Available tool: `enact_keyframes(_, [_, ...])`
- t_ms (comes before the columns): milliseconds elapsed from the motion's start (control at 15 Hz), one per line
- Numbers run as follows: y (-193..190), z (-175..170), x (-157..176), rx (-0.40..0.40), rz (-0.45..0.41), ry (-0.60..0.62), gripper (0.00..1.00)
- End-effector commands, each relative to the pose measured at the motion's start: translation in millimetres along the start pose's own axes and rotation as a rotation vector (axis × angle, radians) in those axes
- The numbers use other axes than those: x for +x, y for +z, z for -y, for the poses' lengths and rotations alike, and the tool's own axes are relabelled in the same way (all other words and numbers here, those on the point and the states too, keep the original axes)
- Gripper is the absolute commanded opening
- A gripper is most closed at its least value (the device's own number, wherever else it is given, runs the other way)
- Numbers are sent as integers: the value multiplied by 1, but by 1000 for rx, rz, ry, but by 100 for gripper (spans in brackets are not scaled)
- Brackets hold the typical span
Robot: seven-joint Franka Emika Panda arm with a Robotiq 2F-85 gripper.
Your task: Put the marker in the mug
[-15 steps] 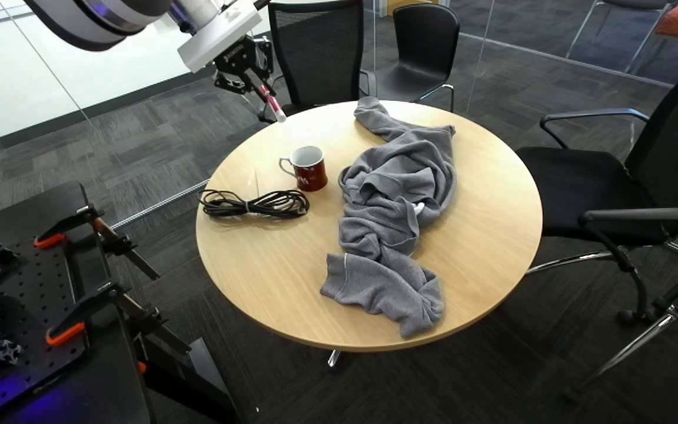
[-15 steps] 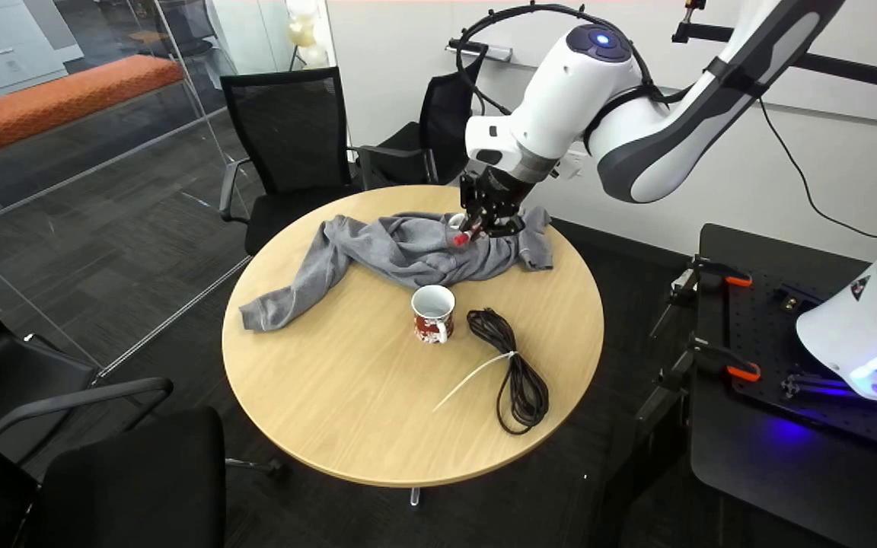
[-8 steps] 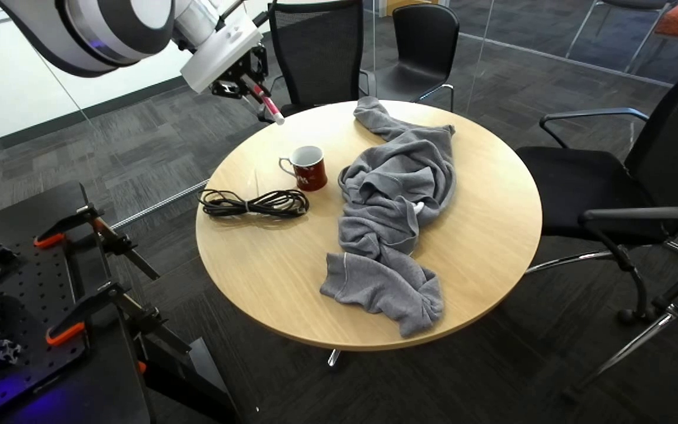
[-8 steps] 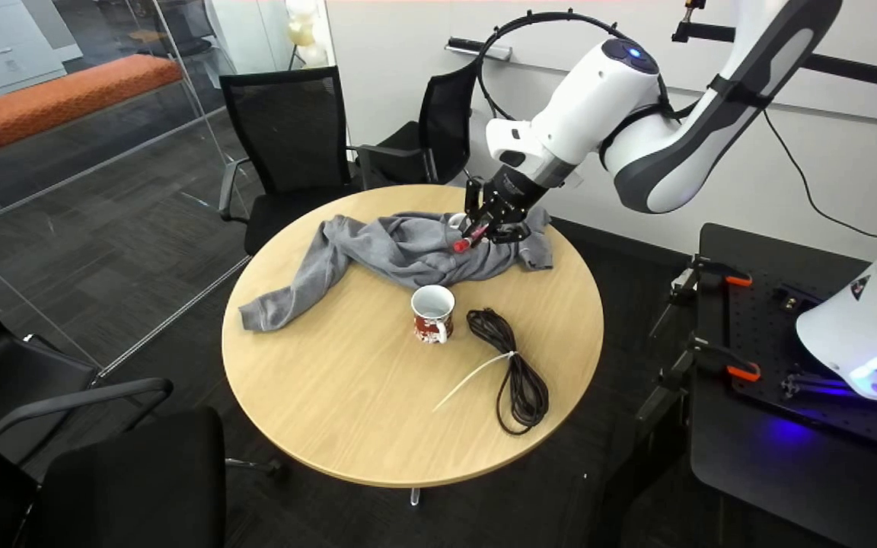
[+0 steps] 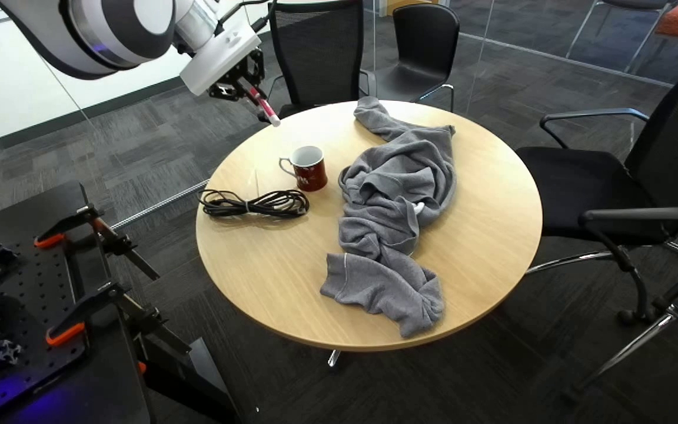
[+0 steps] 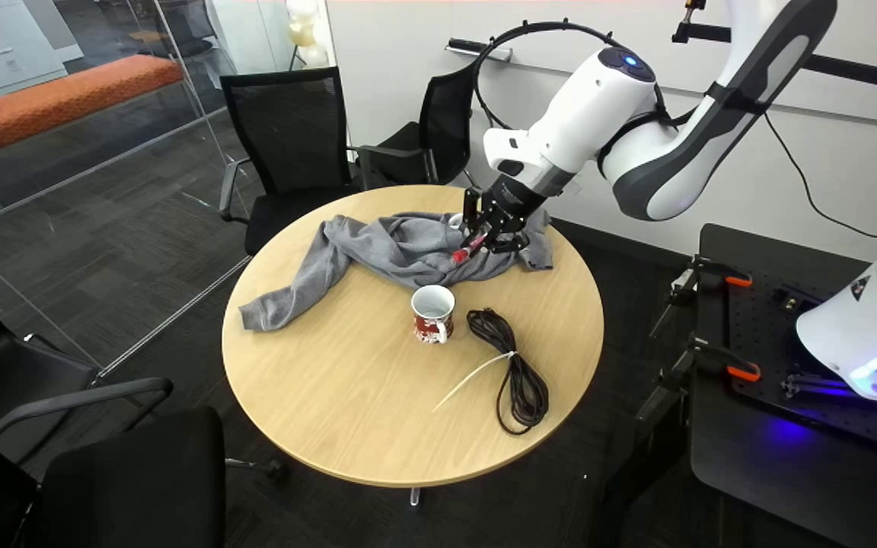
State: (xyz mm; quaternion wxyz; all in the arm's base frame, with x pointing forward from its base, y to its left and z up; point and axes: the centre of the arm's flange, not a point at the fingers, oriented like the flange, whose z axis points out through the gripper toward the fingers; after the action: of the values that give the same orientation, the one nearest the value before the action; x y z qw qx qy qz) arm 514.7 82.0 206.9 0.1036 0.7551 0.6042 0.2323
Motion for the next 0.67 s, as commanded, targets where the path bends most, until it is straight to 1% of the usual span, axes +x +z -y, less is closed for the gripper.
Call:
enact_keyframes(0, [20,-6,2,12,-73,10,5])
enact_keyframes(200, [32,-8,2,17,-113,23,5])
enact_keyframes(600, [43,-19,-9,-8,-196,48,5])
